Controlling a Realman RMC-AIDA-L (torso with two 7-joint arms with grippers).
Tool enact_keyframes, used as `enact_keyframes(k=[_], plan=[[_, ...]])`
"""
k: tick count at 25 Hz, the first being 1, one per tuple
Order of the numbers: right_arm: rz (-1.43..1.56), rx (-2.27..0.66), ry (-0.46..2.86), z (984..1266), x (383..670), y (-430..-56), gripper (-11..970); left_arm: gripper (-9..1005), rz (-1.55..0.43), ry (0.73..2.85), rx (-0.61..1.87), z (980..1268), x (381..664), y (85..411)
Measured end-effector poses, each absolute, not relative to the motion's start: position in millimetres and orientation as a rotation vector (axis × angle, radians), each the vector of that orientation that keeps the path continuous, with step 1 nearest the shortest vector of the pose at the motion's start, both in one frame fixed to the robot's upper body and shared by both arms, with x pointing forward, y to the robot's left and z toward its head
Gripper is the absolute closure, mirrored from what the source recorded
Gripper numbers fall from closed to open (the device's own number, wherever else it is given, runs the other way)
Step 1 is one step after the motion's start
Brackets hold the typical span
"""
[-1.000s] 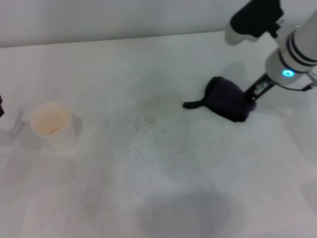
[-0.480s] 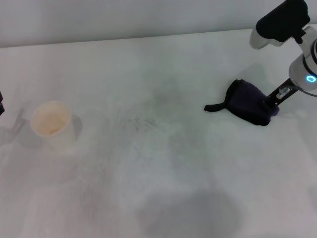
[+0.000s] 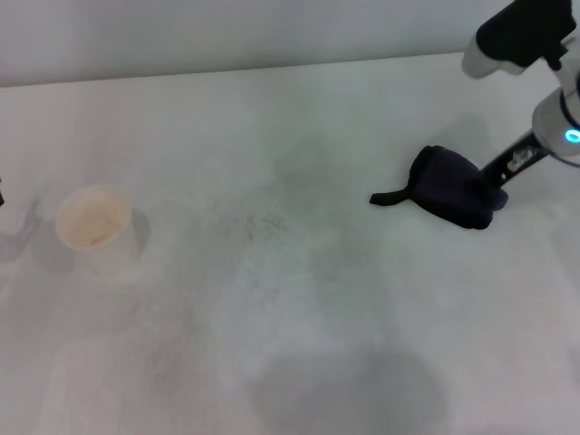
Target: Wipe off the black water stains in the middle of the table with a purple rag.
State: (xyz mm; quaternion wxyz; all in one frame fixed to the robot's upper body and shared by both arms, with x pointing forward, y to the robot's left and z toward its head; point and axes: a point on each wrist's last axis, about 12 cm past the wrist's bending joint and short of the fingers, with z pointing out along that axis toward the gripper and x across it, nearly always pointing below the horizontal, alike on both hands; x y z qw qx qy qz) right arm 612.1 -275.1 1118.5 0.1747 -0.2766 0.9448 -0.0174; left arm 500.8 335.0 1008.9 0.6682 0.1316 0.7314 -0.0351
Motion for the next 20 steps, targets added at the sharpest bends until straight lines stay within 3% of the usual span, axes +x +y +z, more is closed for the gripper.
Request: enact_keyframes(k=[10, 20], plan=[[0.022, -0.573, 2.481, 1142.9, 621.5, -328.0, 410, 120, -0.051, 1.645, 0.247, 1013.4, 510.9, 338.8], [-0.034, -0.277, 2.075, 1144.0, 616.4, -405.9, 390, 119, 0.023, 1.578, -0.002, 1025.9, 520.2, 361.1]])
